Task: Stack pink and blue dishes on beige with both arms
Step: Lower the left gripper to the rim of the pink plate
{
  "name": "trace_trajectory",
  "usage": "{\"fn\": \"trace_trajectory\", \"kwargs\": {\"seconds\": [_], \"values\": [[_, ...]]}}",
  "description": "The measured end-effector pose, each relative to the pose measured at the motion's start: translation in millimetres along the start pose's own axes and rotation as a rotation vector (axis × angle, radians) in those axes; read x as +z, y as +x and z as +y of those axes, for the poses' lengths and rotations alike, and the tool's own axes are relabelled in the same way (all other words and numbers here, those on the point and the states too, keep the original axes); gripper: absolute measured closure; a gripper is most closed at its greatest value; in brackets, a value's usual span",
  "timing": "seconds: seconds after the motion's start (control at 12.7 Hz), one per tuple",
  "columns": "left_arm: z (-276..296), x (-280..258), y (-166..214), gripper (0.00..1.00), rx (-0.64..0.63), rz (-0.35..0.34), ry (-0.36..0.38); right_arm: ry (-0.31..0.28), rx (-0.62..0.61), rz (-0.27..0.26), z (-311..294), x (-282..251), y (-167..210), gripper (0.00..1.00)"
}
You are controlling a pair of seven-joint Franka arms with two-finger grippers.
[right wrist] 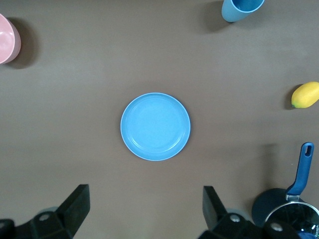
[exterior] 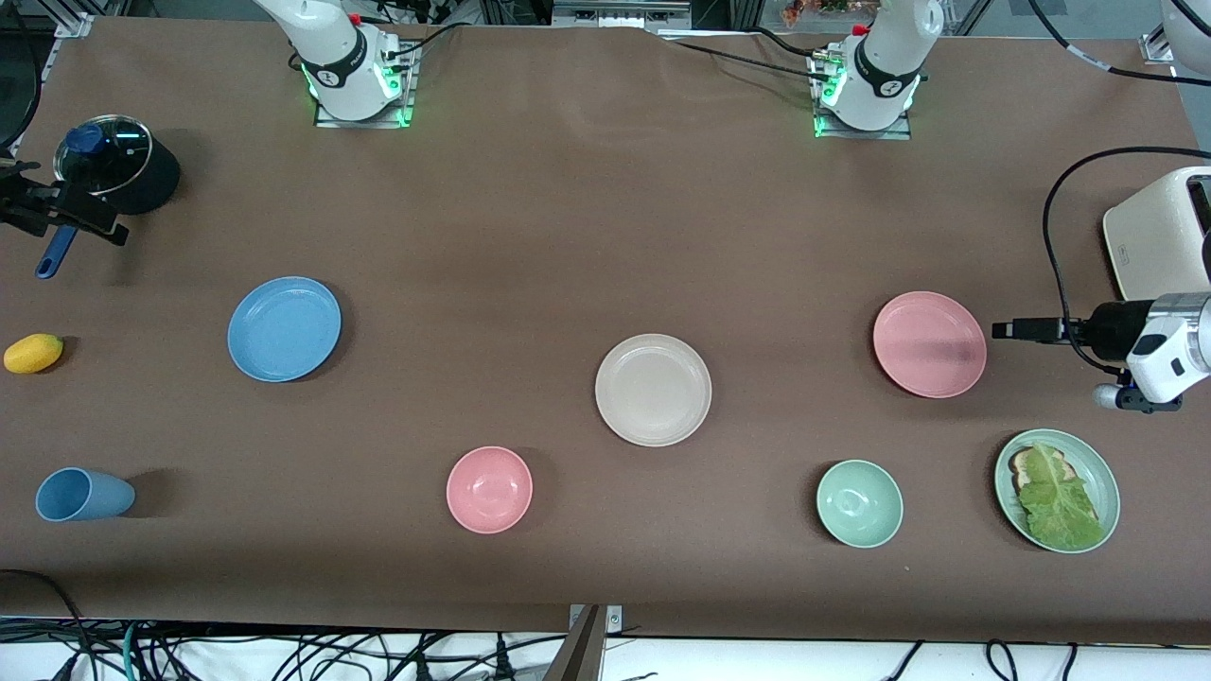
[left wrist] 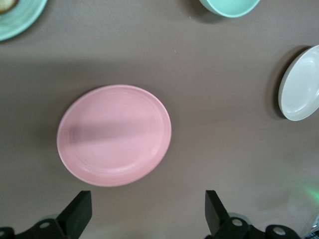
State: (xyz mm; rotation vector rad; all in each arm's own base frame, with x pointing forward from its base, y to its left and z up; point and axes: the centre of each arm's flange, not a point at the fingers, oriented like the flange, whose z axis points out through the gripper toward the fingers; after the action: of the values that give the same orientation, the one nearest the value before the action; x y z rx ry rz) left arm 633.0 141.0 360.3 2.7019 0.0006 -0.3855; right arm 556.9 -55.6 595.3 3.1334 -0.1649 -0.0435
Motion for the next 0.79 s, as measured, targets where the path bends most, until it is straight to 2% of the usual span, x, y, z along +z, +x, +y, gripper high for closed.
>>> {"fn": "trace_trajectory", "kwargs": {"seconds": [0.31,0.79], "values": [[-44,24,5,0.00,0.059,0.062,-0.066,0.000,0.000,0.000,0,0,0,0.00],[-90,49,8,0.00,0.108,0.081,-0.075,0.000,0.000,0.000,0,0,0,0.00]]}}
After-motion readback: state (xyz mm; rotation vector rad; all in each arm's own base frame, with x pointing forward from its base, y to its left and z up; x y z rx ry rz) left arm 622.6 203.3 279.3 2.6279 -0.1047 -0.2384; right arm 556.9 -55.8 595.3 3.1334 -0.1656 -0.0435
